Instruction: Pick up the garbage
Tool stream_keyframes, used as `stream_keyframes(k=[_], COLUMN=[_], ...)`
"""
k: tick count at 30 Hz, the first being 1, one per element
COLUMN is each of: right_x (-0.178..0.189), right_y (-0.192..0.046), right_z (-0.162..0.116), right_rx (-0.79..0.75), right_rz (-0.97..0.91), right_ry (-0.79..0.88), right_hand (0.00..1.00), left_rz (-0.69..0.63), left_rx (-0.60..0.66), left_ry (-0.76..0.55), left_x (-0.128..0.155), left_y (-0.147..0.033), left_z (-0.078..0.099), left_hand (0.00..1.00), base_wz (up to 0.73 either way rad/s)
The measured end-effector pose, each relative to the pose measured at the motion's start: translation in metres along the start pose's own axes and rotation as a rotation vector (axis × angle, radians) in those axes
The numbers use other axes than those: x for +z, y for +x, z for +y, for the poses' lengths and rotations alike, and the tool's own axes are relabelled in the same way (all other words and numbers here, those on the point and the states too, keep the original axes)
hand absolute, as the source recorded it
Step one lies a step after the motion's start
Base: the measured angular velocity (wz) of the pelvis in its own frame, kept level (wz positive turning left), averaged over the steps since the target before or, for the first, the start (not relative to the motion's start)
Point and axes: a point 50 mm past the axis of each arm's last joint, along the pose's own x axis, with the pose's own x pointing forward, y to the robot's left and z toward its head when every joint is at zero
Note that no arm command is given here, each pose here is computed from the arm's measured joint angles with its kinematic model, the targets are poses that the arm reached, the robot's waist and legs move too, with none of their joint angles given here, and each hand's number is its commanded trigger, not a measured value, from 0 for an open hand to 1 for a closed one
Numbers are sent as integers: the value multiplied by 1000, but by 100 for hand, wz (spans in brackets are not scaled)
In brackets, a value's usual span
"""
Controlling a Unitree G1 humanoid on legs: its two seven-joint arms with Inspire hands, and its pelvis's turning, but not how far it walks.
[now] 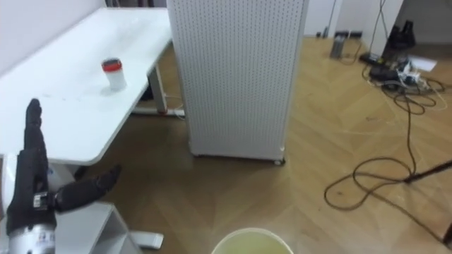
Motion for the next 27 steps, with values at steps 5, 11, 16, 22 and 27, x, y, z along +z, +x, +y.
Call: stream_keyframes(k=[5, 11, 16, 22, 27], right_x=[4, 3, 6, 6, 7], right_y=[1, 1, 1, 0, 1], right_z=[0, 2, -1, -3, -5], right_rx=[14, 30, 29, 58, 31], right_rz=[-9, -6, -18, -15, -18], right_ry=[-9, -19, -22, -47, -48], right_hand=[100, 100, 100, 100, 100], left_rz=[-2, 15, 30, 99, 97], left_rx=[13, 30, 11, 24, 44], left_ry=[-4, 12, 7, -24, -16], left_x=[1, -4, -6, -13, -13], left_y=[2, 0, -2, -9, -9], left_z=[1, 8, 9, 13, 14], left_hand=[0, 0, 0, 0, 0], base_wz=[-20, -20, 8, -1, 6])
